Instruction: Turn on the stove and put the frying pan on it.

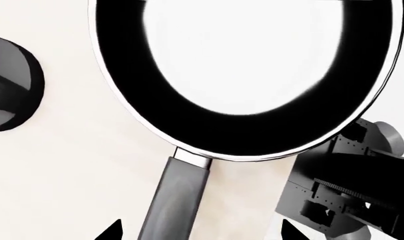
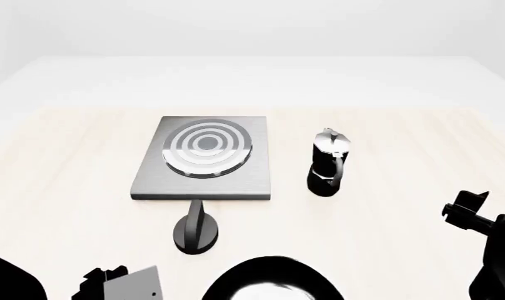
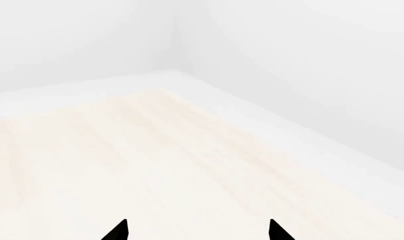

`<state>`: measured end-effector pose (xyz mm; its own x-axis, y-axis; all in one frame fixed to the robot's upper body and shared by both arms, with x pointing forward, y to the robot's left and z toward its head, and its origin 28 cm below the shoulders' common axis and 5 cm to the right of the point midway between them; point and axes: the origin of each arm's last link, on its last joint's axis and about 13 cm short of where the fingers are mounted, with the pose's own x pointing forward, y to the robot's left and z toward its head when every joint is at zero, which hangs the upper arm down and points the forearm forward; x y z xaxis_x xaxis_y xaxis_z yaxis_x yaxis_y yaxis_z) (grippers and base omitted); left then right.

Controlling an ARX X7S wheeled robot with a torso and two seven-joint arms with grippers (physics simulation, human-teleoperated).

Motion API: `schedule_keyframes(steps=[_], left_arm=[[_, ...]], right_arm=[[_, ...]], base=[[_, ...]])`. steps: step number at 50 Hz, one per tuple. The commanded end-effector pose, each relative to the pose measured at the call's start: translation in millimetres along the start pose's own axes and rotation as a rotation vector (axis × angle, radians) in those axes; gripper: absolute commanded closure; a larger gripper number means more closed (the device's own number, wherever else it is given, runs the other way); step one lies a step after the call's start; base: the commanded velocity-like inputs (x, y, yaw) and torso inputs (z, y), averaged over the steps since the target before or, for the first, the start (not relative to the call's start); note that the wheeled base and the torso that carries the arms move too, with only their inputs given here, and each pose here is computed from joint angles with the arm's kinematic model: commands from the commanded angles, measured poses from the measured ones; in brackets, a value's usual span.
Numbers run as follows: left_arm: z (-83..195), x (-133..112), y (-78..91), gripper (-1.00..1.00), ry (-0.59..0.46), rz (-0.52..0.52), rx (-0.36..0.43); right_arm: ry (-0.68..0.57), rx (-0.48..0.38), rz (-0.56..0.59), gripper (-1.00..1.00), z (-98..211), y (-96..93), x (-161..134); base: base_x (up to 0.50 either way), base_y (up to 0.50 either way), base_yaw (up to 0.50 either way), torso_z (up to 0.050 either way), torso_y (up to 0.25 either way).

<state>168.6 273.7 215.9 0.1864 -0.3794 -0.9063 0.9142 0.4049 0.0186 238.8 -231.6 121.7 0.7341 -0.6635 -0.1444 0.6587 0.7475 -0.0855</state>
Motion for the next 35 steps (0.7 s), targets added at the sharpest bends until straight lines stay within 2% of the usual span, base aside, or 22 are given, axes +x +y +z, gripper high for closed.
schedule_keyframes(steps=[1,35], left_arm=[[-2,1,2.0,-1.0,0.012,0.015,-0.022],[-17,17,10.0,-1.0,0.067,-0.003,-0.078]], right_arm=[[0.0,-0.001,0.0,-1.0,0,0.1,0],[-0.003,-0.003,0.002,-1.0,0,0.6,0]], base=[[0.0,0.0,0.0,0.0,0.0],[0.0,0.0,0.0,0.0,0.0]])
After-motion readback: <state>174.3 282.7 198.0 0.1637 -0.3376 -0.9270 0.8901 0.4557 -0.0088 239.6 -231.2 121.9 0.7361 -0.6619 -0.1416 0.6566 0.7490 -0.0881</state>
